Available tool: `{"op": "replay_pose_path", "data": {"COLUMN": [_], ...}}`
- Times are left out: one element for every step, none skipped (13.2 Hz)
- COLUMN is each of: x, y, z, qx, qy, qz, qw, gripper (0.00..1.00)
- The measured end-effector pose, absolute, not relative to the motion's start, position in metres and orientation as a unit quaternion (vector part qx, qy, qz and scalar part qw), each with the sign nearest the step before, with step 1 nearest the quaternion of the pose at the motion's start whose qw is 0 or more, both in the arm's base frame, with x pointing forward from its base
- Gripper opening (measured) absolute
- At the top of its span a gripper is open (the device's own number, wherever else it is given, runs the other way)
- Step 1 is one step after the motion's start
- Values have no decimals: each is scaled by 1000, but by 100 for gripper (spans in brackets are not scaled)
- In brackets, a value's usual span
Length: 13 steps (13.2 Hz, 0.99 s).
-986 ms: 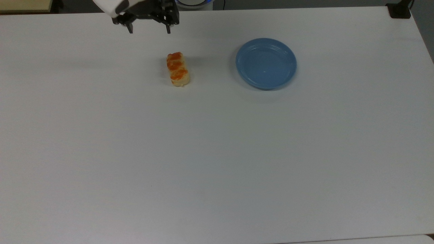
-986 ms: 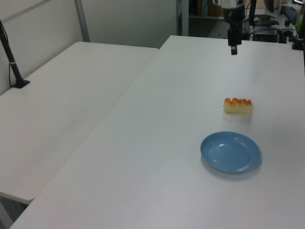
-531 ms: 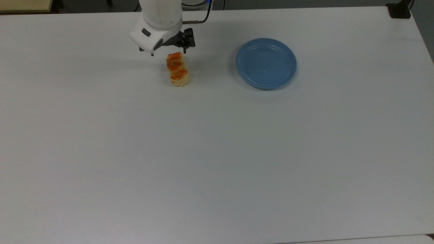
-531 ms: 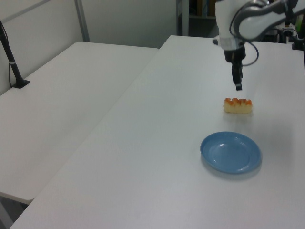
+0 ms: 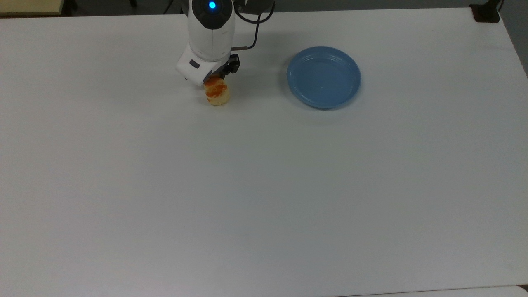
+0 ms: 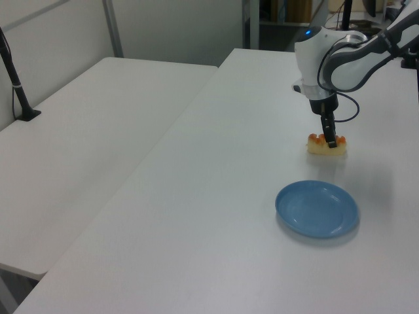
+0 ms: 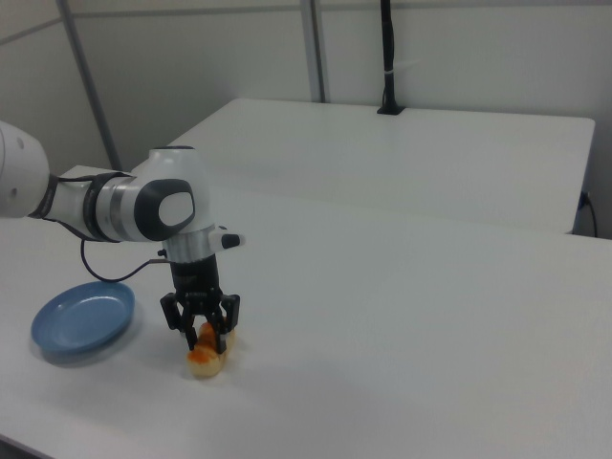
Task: Put the bread onto the plate
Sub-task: 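Lower the gripper over the bread roll and close on it, then lift the bread roll and carry it over the blue plate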
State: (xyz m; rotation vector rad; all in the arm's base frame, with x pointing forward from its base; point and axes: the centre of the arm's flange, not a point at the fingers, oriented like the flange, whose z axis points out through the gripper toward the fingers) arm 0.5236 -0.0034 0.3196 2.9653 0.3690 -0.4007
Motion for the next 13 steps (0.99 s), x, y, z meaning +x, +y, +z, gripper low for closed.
{"op": "replay_pose_path", "data": {"x": [524,524,525,527,530,533,536,538,539,538,535,531,525], "y": [2,6,11,18,25,34,46,60,76,94,115,137,161], "z": [321,322,325,330,338,350,365,381,397,412,425,432,434], "qx": [982,982,982,982,984,985,987,988,989,989,989,990,990], "qy": [124,124,126,128,127,125,120,115,115,116,114,112,111], "qz": [-131,-129,-125,-119,-110,-102,-96,-91,-89,-89,-88,-88,-87], "qw": [64,65,65,66,66,62,52,39,28,20,16,13,12], "gripper": [47,37,30,21,15,15,15,15,15,15,15,15,16]}}
